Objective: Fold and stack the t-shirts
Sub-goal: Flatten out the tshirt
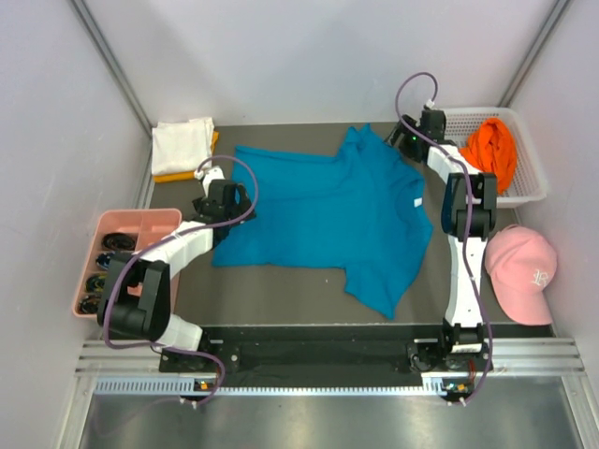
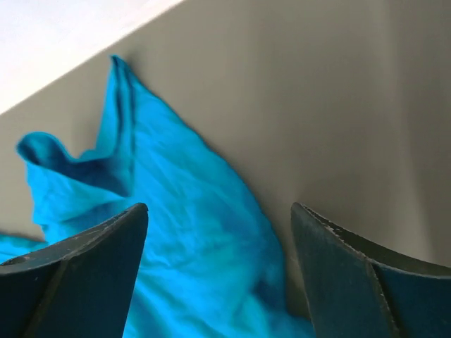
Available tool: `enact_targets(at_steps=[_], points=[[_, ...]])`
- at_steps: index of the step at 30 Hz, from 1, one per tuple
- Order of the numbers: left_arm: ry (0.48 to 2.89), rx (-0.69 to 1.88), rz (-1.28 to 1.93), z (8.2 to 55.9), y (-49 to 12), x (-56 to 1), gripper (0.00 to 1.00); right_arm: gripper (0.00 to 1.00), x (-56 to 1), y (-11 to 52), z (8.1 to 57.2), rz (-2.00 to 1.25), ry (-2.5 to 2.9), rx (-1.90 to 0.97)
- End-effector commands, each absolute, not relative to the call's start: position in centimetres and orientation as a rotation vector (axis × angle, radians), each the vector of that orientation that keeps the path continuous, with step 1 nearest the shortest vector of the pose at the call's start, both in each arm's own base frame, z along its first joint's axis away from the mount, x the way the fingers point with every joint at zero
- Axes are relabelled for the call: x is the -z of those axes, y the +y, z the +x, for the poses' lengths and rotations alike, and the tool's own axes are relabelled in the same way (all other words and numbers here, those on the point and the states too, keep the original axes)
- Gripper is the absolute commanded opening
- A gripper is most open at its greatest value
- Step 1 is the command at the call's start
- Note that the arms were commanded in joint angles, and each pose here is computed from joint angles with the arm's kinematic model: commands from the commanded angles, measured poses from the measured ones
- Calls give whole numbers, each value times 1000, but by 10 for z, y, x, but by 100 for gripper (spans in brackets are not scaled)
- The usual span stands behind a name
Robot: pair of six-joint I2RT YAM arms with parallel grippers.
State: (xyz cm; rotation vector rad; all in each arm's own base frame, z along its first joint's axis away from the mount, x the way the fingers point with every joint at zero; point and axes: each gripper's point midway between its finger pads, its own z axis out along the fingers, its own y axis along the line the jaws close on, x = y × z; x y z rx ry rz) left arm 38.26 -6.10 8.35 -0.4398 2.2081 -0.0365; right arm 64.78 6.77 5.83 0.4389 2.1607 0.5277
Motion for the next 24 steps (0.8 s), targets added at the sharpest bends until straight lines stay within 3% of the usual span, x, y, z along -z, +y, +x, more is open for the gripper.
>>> enact_targets(at_steps=[1,7,24], points=[[2123,89,-450,391,-63,-110,99,80,-97,47,637,424,2167,-367],[2123,88,-452,388,-62,-110,99,56,-85,43,627,420,2216,-334],[2126,85,-457,387,-61,-107,99,47,-76,77,628,307,2240,-553]])
